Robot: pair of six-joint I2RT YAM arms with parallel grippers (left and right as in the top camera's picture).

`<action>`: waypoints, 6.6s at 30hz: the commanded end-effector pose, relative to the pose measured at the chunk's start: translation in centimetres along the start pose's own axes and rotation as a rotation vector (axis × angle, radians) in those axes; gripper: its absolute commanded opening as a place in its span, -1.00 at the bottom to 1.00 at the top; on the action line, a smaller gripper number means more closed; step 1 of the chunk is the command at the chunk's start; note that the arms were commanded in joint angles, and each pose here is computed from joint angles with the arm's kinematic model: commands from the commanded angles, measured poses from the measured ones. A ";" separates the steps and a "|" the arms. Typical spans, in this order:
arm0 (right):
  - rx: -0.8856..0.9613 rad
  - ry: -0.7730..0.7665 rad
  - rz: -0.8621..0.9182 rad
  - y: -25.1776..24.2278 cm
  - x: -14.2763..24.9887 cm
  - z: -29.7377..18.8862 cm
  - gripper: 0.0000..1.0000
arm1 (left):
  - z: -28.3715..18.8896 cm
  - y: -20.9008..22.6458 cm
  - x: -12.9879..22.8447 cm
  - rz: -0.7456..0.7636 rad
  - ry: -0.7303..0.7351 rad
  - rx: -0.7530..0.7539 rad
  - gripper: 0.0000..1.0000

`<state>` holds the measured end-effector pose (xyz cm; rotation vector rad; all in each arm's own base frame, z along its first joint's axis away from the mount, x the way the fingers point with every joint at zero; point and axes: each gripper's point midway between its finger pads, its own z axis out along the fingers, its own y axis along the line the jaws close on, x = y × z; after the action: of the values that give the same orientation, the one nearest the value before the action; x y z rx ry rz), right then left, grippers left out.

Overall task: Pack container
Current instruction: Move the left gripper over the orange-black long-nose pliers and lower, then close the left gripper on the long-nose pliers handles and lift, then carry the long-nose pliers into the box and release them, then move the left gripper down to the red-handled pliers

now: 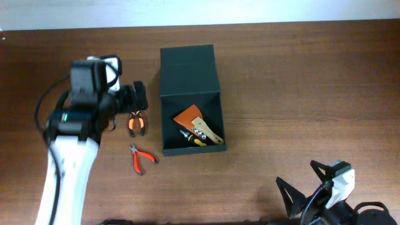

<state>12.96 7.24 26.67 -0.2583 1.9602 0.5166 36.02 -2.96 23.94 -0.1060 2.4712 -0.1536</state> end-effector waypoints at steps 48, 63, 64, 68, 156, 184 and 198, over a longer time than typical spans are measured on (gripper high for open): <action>0.007 -0.011 0.008 -0.2 -0.1 -0.1 0.98 | 18.6 1.7 14.7 -0.183 0.802 -0.054 0.99; 0.007 -0.011 0.008 -0.2 -0.1 -0.1 0.98 | 18.6 1.3 15.4 -0.207 0.827 -0.072 -0.59; 0.007 -0.011 0.008 -0.2 -0.1 -0.1 0.98 | 18.6 1.3 15.4 -0.209 0.827 -0.073 -0.67; 0.007 -0.011 0.008 -0.2 -0.1 -0.1 0.98 | 18.6 1.3 15.4 -0.210 0.826 -0.074 -0.96; 0.007 -0.011 0.008 -0.2 -0.1 -0.1 0.98 | 15.0 -21.7 12.5 -1.018 0.417 -0.108 -0.96; 0.007 -0.011 0.008 -0.2 -0.1 -0.1 0.97 | 2.7 -15.0 6.6 -0.714 0.222 -0.064 0.61; 0.007 -0.011 0.009 -0.2 -0.1 -0.1 0.98 | -4.5 -1.5 12.0 -0.708 0.082 -0.322 0.99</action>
<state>12.96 7.24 26.68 -0.2486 1.9620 0.5232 24.66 -7.78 22.04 -1.1130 2.4369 -0.1470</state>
